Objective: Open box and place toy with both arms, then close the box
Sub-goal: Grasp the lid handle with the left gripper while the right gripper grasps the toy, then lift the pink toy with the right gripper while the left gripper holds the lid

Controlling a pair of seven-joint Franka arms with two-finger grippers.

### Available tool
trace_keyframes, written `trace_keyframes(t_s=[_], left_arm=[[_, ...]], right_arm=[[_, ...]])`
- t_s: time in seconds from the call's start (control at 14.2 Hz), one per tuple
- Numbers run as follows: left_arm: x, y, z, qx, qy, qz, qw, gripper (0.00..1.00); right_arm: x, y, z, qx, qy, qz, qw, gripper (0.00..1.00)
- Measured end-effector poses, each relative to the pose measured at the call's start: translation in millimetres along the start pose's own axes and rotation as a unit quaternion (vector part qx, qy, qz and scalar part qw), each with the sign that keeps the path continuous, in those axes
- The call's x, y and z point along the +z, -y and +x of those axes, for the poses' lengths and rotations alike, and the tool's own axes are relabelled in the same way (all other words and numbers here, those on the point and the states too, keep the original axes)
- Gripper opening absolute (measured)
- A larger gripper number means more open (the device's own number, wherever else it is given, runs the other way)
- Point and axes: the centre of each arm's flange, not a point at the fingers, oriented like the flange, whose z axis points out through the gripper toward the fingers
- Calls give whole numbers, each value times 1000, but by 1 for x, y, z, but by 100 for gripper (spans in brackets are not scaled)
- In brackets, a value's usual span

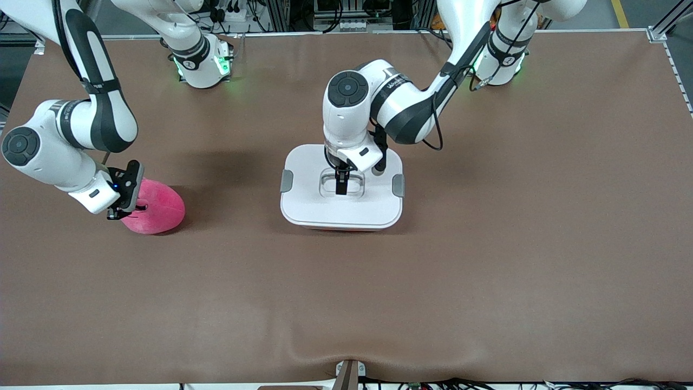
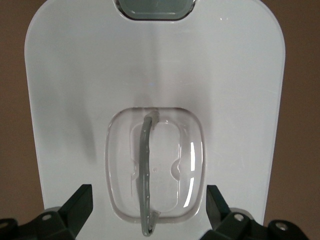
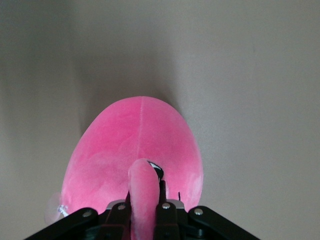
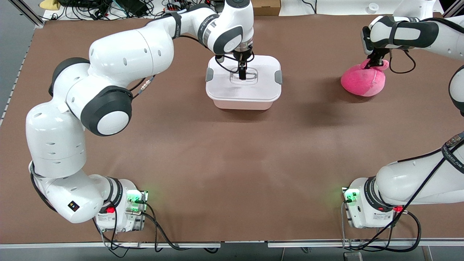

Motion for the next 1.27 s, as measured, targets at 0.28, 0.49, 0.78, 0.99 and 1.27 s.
trace_keyframes(t_s=[0.28,0.49,0.78,0.99,1.27], left_arm=[[11,1,1,-3,-5,6,1000,100],[15,2,2,-3,-8,9,1000,95],[20,4,3,-3,-12,13,1000,70],[20,4,3,-3,-12,13,1000,53],[19,4,3,-4,-11,12,1000,51]], right_arm=[[-5,-4,-1,0,1,-6,1000,14],[-20,-13,-2,2,2,-23,1000,14],[-51,-28,-7,28,1,-31,999,14],[-85,-39,-6,43,0,-28,999,14],[-128,-50,1,76,-2,-23,997,14]])
